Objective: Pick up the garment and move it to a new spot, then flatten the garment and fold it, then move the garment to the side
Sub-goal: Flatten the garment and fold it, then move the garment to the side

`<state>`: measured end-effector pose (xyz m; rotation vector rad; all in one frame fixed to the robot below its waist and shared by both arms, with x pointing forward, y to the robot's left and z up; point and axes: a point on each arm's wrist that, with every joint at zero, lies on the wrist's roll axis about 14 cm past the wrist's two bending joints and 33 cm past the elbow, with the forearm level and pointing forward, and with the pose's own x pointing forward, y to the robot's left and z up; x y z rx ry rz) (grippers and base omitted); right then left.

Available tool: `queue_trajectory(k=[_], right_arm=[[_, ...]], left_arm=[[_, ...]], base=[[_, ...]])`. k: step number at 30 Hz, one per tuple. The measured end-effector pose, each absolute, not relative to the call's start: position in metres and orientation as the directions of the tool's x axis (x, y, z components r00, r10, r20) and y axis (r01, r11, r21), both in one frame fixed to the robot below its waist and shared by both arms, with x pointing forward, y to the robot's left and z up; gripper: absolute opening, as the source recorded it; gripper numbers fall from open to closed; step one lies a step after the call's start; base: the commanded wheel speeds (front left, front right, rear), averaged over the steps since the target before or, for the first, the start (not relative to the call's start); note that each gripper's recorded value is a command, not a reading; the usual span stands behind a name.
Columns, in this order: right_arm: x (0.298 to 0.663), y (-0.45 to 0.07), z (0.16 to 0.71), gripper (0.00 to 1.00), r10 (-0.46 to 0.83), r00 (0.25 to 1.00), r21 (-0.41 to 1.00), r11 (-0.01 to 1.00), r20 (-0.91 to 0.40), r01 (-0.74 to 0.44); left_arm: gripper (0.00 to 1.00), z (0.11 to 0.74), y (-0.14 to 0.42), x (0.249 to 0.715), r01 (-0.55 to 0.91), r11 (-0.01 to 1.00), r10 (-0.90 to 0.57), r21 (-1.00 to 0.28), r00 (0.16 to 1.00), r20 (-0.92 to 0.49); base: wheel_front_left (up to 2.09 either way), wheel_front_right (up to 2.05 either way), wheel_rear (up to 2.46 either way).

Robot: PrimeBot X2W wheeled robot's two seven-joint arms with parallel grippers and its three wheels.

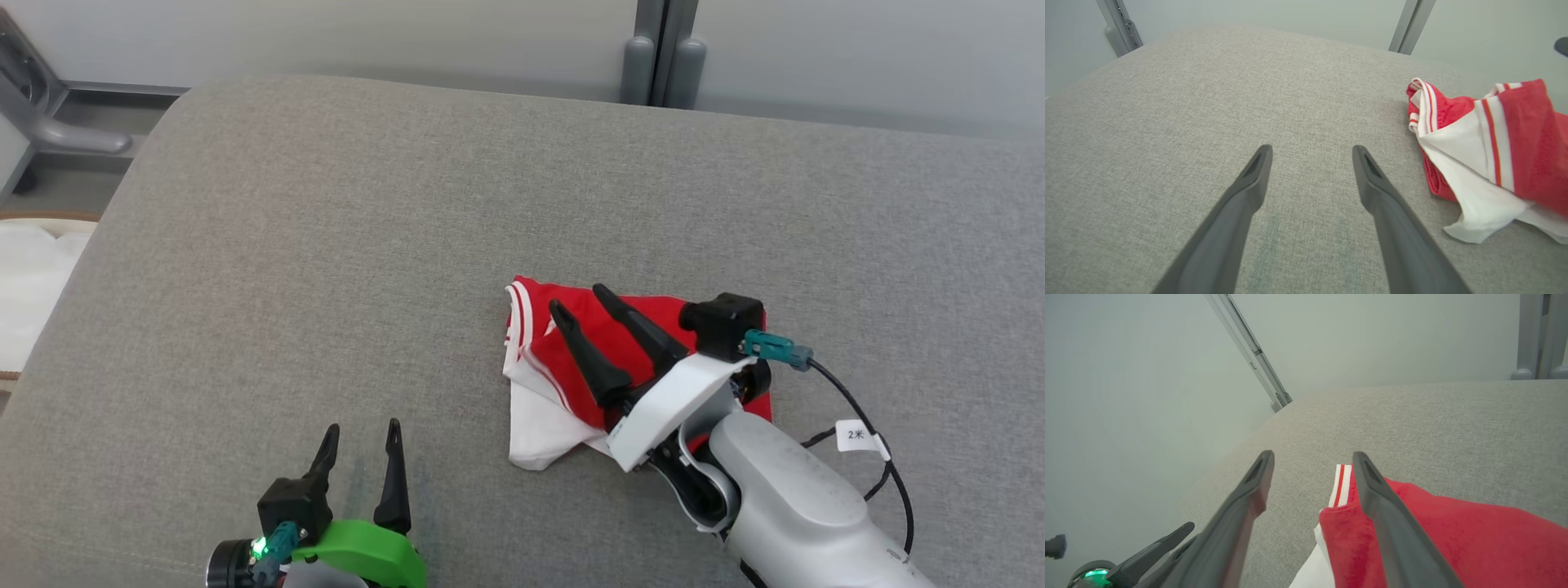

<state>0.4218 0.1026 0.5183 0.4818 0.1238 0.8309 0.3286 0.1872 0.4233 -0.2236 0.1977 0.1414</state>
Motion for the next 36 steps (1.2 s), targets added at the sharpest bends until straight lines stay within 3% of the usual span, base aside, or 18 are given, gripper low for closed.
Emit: queue_trajectory(k=[4,10,18,25,36], right_arm=[[0.443,0.072,0.527,1.0,0.659,0.745,0.411,0.653,0.105,-0.636],[0.461,-0.01,0.509,1.0,0.471,0.88,0.315,0.828,0.061,-0.464],[0.439,-0.125,0.472,1.0,0.189,0.981,0.22,0.96,-0.04,-0.176],[0.404,-0.169,0.448,1.0,0.073,0.991,0.176,0.983,-0.112,-0.053],[0.373,-0.183,0.438,1.0,0.039,0.989,0.155,0.988,-0.146,-0.016]], left_arm=[[1.0,0.423,0.185,0.332,-0.151,0.968,0.109,-0.201,0.972,-0.208],[1.0,0.428,0.173,0.346,-0.095,0.977,0.059,-0.188,0.981,-0.187],[1.0,0.437,0.148,0.364,0.015,0.988,-0.038,-0.153,0.988,-0.148],[1.0,0.44,0.134,0.365,0.07,0.989,-0.087,-0.132,0.987,-0.134],[1.0,0.448,0.121,0.357,0.108,0.987,-0.122,-0.121,0.987,-0.108]], base=[[0.0,0.0,0.0],[0.0,0.0,0.0],[0.0,0.0,0.0],[0.0,0.0,0.0],[0.0,0.0,0.0]])
